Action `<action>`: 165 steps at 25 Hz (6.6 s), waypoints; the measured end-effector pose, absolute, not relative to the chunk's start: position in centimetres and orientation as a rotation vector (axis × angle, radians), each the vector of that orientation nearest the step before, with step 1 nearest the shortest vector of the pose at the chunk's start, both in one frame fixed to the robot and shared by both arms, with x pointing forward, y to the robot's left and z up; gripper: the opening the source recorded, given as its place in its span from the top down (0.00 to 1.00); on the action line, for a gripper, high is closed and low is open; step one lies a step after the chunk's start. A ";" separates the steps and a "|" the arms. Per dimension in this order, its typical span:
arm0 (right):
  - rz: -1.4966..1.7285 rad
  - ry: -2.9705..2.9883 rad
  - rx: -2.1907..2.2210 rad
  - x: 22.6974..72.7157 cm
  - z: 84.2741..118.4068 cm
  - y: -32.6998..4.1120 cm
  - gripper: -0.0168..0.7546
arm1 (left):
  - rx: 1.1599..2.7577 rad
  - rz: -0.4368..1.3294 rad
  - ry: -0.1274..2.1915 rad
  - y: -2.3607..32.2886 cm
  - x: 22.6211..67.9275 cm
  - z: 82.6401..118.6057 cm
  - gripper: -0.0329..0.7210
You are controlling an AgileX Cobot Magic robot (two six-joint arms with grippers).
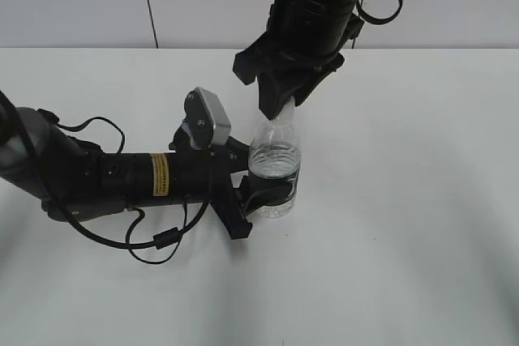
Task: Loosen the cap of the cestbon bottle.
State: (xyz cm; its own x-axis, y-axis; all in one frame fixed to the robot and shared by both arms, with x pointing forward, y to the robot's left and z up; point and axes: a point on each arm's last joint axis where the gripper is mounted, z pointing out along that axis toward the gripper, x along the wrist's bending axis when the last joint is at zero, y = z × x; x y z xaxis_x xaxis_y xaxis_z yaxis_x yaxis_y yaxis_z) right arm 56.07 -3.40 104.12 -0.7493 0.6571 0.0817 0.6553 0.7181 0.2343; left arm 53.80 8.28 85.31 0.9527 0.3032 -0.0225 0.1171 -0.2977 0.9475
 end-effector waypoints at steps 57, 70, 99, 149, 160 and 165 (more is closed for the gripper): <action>0.331 2.911 -0.200 55.5 107.1 -4.4 0.59 | 1.874 0.186 0.318 8.3 53.8 85.3 0.48; 0.453 2.729 1.354 55.5 107.1 -4.5 0.59 | 1.874 0.186 0.318 8.3 53.8 85.3 0.48; 0.325 2.378 1.849 59.1 96.4 -15.5 0.59 | 1.844 0.290 0.416 8.7 54.9 85.4 0.49; 0.442 2.295 1.854 60.6 90.7 -14.9 0.26 | 1.823 0.332 0.600 12.7 55.3 84.2 0.18; 0.457 2.290 1.848 60.1 93.2 -15.1 0.26 | 1.815 0.397 0.710 17.5 54.0 86.3 0.18; 0.508 2.264 1.737 60.6 96.0 -15.3 0.26 | 1.857 0.471 0.765 18.3 54.4 88.3 0.18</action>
